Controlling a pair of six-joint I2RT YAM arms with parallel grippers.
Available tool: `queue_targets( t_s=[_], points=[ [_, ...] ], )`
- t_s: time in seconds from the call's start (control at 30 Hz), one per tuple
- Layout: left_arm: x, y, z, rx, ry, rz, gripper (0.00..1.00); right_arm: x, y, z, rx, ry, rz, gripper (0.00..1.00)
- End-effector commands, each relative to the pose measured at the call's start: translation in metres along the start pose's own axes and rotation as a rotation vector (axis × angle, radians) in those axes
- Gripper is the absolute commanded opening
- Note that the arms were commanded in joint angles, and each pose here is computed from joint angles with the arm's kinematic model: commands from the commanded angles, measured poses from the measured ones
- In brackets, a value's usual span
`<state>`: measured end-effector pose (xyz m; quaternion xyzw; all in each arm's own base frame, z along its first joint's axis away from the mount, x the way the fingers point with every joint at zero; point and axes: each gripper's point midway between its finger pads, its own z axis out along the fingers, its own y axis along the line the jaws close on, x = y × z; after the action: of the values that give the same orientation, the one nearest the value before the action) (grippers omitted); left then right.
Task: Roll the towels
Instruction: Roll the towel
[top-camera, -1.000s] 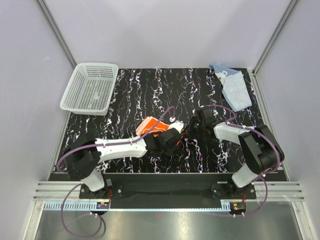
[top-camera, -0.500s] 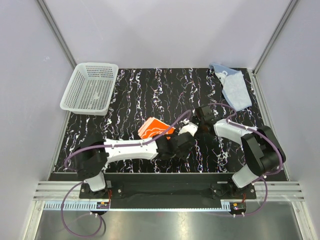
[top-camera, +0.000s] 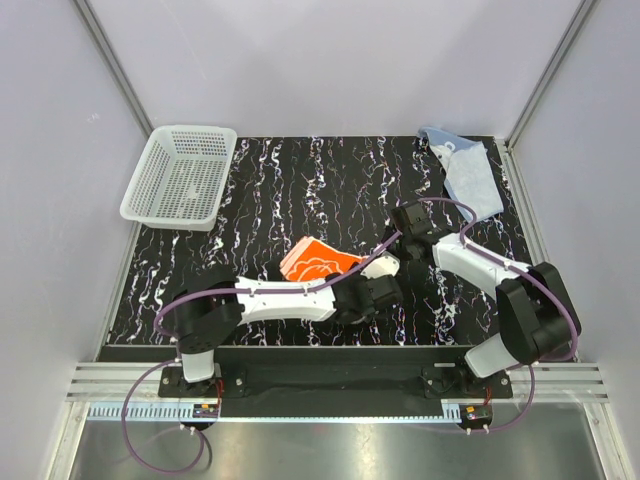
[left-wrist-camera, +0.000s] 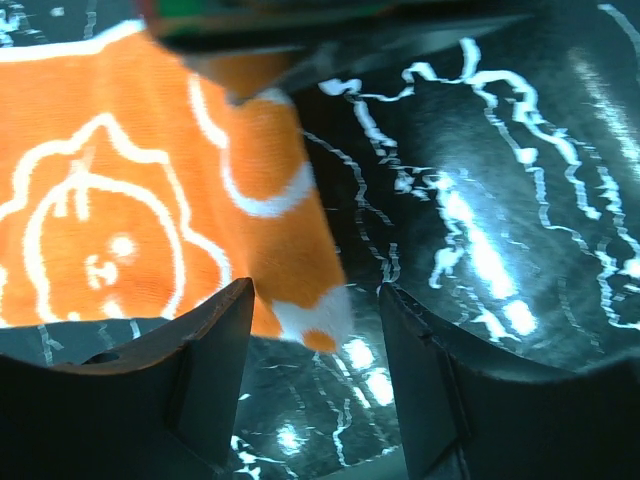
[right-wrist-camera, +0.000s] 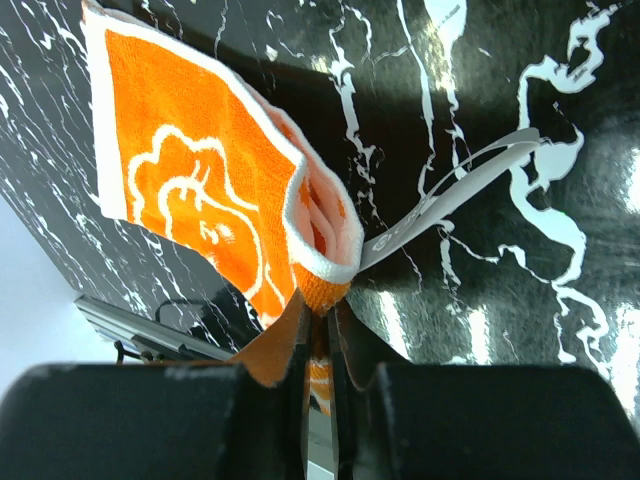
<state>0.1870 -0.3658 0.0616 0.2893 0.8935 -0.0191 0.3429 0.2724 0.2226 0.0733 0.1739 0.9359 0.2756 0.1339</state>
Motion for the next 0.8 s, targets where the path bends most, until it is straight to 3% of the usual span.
queue_targets(
  t_s=[0.0,0.47,0.77],
  points=[
    [-0.022,0.011,-0.009,-0.081,-0.079,-0.017,0.57,-0.003,0.013,-0.014,-0.021,-0.022,-0.038,0.1],
    [-0.02,-0.007,-0.007,-0.183,-0.094,0.107,0.55,0.002,0.016,-0.019,-0.026,0.009,-0.052,0.1],
    [-0.013,0.022,-0.01,-0.342,-0.097,0.096,0.38,0.006,0.01,-0.018,-0.005,0.024,-0.054,0.1]
  ],
)
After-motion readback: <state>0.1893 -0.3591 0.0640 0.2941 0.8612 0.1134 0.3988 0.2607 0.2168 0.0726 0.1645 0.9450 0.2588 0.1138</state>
